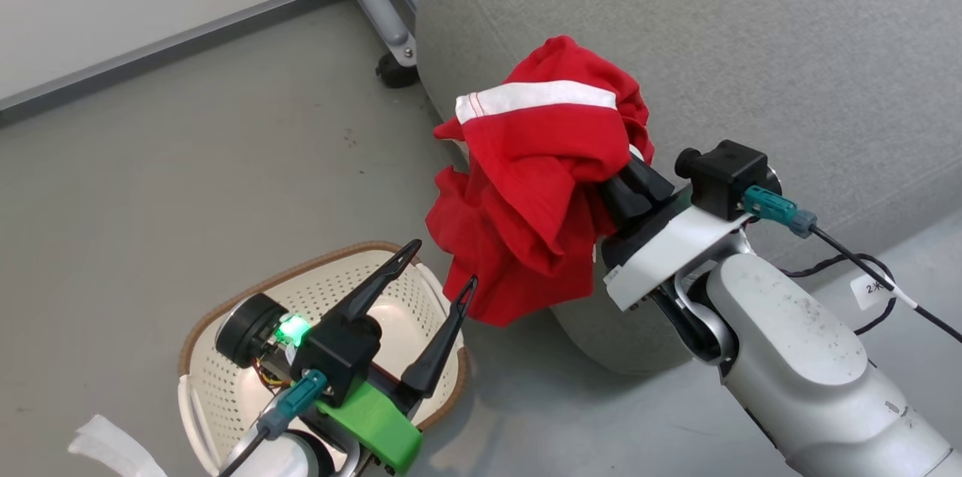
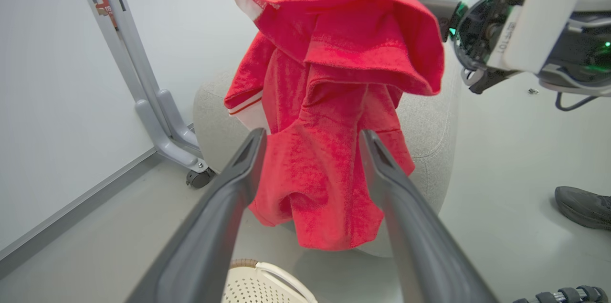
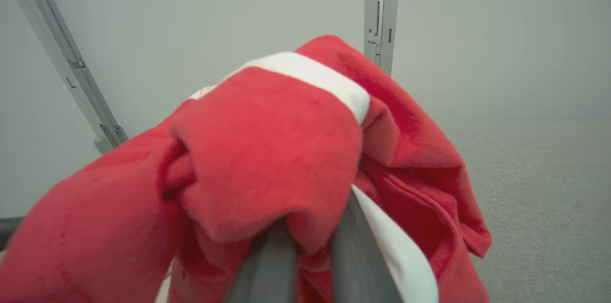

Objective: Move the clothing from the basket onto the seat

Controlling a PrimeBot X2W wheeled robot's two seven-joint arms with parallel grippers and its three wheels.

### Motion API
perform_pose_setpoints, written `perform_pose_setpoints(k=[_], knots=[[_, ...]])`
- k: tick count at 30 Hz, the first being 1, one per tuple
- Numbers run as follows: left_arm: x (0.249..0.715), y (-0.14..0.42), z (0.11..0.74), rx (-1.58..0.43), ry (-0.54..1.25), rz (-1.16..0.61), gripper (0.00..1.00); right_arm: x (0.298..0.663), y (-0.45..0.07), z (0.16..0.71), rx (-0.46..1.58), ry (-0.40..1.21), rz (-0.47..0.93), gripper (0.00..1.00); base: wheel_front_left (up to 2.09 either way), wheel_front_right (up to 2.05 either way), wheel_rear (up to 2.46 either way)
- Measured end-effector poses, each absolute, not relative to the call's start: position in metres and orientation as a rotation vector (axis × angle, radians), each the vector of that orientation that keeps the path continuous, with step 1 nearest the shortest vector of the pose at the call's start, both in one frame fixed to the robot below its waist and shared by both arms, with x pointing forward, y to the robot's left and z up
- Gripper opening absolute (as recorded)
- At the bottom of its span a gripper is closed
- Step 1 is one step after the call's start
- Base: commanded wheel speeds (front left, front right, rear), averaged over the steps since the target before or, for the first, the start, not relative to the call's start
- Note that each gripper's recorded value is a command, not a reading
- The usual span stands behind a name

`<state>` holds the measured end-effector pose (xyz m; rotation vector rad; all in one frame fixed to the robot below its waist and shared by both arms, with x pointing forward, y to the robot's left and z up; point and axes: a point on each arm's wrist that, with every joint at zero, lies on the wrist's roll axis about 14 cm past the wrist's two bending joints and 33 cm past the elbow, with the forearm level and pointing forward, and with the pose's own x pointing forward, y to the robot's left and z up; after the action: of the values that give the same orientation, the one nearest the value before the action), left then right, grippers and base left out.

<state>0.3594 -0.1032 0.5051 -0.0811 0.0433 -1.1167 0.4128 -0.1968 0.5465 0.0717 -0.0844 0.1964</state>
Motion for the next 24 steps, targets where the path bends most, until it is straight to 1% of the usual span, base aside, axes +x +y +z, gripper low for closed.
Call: perform_pose_setpoints(k=[6, 12, 19, 24], knots=[[0.361, -0.120, 0.502, -0.100, 0.044, -1.173, 1.00, 0.407, -0.234, 0.544, 0.055, -0.077, 0.085, 0.00, 0.00, 0.00, 0.00], [0.372, -0.129, 0.501, -0.127, 0.025, -1.198, 1.00, 0.414, -0.272, 0.540, 0.041, -0.071, -0.026, 0.00, 0.00, 0.00, 0.00], [0.398, -0.129, 0.501, -0.144, -0.031, -1.192, 1.00, 0.447, -0.331, 0.564, -0.028, -0.126, -0.154, 0.00, 0.00, 0.00, 0.00], [0.423, -0.121, 0.494, -0.143, -0.066, -1.165, 1.00, 0.480, -0.372, 0.589, -0.105, -0.182, -0.220, 0.00, 0.00, 0.00, 0.00]])
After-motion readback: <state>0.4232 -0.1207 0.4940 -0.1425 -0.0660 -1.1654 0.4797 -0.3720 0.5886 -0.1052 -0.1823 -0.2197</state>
